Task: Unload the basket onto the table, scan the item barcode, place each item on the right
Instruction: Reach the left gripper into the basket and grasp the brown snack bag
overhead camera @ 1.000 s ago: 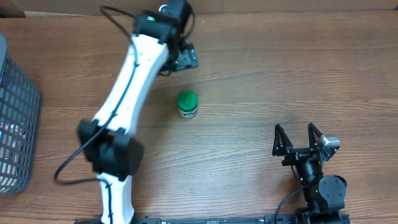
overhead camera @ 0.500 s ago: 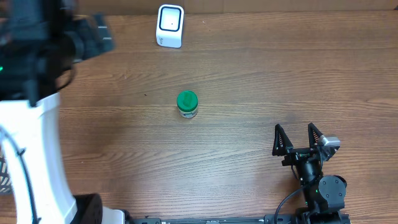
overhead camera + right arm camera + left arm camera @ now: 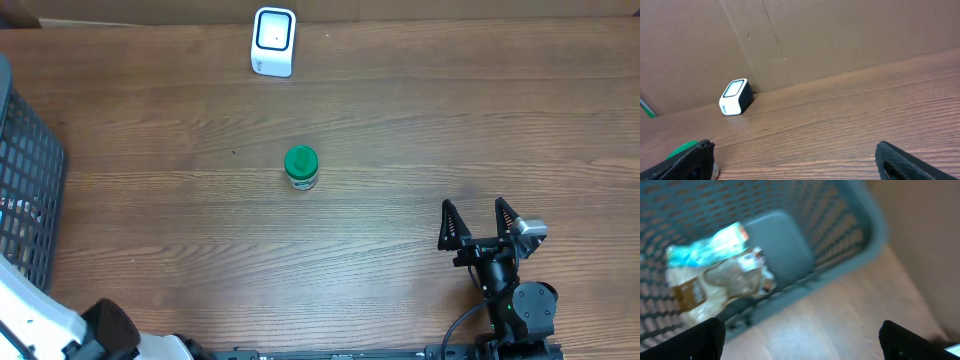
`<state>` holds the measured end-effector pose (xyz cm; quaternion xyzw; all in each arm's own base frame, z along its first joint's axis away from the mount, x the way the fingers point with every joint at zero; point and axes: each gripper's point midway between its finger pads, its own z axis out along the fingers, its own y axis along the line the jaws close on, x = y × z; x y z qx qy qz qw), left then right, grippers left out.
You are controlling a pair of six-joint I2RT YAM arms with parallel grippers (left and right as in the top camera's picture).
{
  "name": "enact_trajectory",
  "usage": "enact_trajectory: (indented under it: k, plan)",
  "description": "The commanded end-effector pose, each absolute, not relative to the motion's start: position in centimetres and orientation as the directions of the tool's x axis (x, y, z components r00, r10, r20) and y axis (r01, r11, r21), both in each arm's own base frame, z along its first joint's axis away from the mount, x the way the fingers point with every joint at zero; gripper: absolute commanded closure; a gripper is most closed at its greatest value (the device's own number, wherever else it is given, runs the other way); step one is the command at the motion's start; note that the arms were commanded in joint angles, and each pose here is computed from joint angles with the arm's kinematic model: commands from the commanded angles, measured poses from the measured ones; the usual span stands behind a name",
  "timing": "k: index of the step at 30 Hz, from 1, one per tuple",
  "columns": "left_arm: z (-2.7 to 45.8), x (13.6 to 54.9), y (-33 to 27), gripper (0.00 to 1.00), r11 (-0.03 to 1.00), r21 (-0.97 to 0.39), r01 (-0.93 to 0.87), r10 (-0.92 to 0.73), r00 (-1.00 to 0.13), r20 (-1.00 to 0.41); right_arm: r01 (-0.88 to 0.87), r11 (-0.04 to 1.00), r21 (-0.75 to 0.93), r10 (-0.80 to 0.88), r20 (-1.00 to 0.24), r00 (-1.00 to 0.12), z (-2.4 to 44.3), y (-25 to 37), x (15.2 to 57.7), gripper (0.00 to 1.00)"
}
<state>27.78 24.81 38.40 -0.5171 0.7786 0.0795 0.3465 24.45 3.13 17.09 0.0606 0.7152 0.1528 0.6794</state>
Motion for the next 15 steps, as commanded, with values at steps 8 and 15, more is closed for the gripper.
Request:
enact_trajectory:
  k: [8,15]
  plan:
    - [28.9,24.4,32.9,0.00,0.272,-0.093,-0.958,-0.890,-0.214,-0.402,-0.121,0.947,0.297,0.291,-0.955,-0.066,16.9,3.2,24.5,0.00]
    - [24.9,25.3,35.3,0.02,0.360,-0.023,-0.933,-0.877,-0.330,-0.349,-0.121,0.947,0.297,0.291,-0.955,-0.066,16.9,3.2,24.5,0.00]
